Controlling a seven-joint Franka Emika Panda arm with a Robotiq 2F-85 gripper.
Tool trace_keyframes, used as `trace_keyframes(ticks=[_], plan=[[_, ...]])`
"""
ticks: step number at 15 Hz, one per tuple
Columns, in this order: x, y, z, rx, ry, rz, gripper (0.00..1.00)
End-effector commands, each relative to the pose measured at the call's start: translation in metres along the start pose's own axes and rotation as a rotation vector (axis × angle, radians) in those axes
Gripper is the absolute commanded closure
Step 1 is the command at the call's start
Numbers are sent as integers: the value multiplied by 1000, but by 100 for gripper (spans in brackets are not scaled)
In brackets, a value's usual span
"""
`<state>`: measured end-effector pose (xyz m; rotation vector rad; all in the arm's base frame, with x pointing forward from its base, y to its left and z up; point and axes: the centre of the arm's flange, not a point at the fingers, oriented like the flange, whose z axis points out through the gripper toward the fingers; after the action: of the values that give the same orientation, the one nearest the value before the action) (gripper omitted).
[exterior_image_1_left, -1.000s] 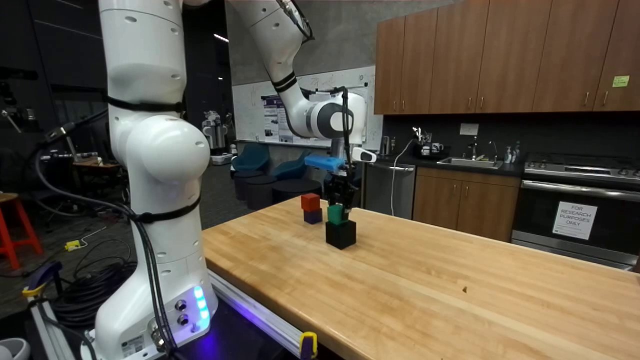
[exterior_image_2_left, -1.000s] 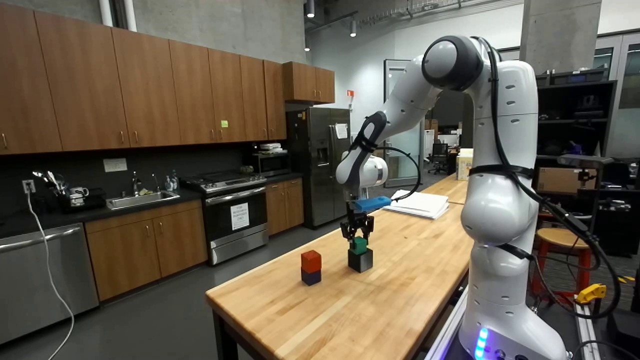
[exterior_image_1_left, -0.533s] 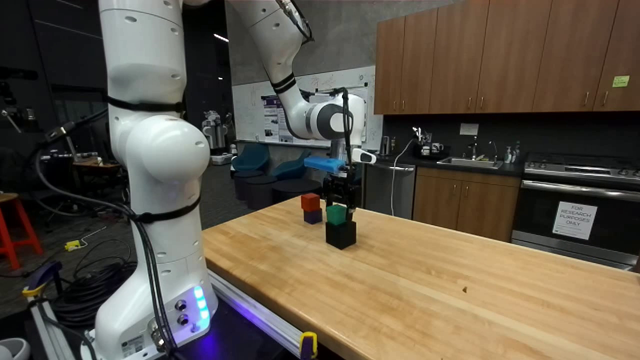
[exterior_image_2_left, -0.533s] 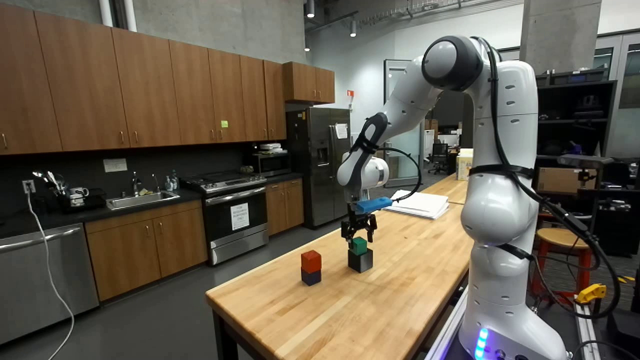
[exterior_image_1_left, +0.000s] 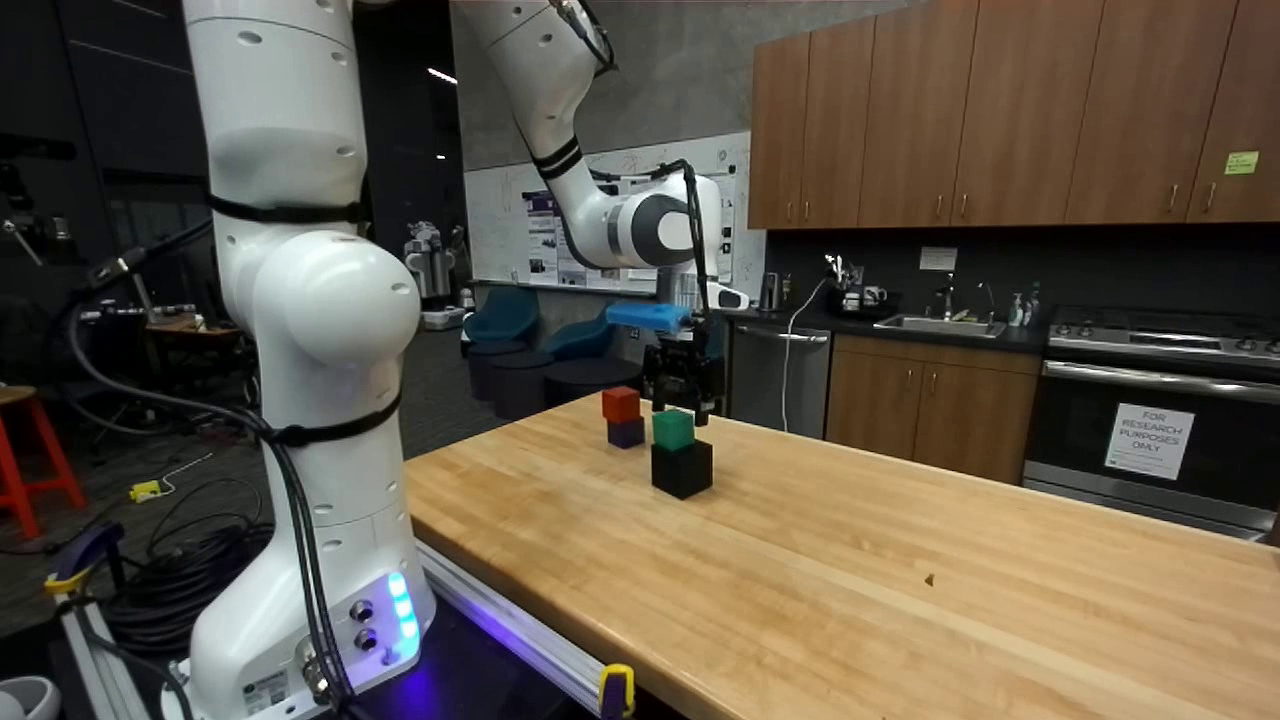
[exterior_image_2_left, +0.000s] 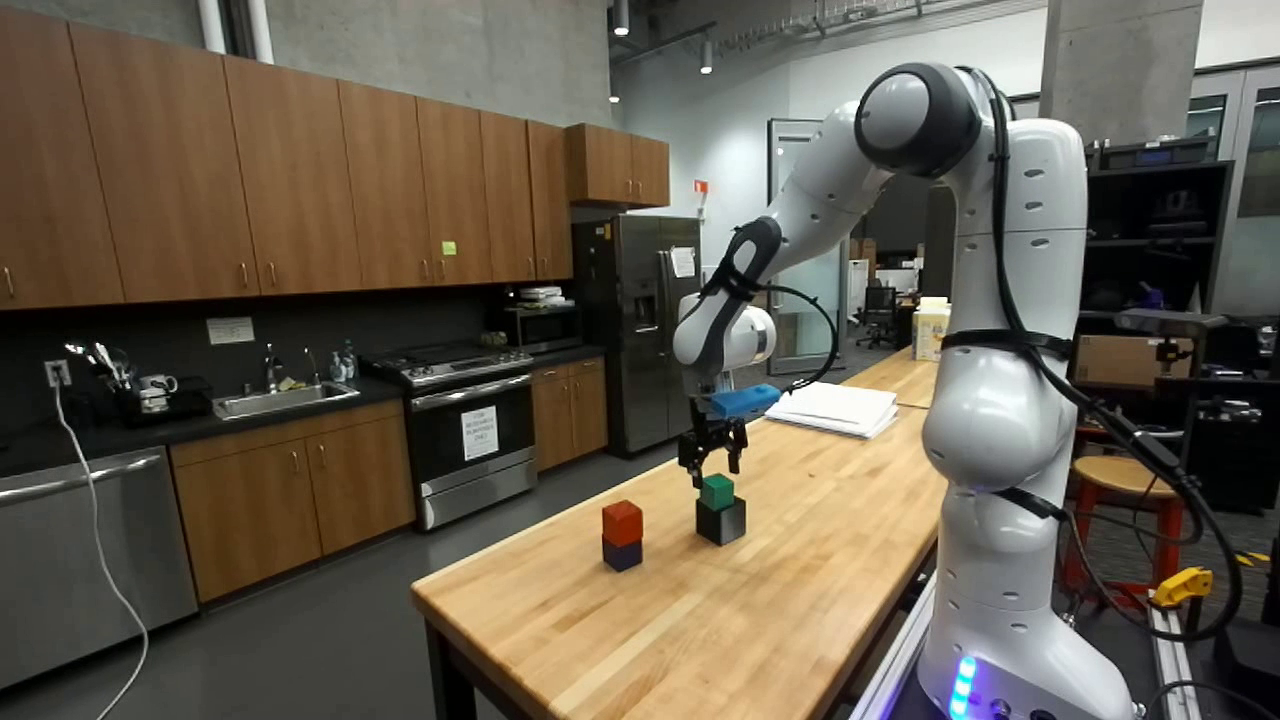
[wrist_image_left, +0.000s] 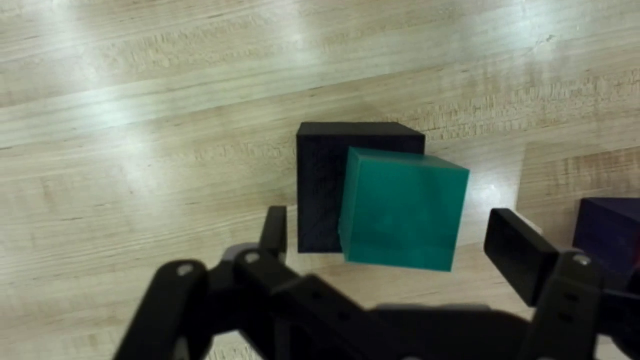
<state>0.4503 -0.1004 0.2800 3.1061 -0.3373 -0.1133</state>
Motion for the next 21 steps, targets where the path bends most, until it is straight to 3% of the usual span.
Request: trace_keyframes(ticks=[1, 13, 21], plan=[[-7, -5, -21, -16, 18, -31, 0], [-15, -47, -64, -36, 68, -140, 0], [-35, -86, -71, -47, 64, -234, 0]])
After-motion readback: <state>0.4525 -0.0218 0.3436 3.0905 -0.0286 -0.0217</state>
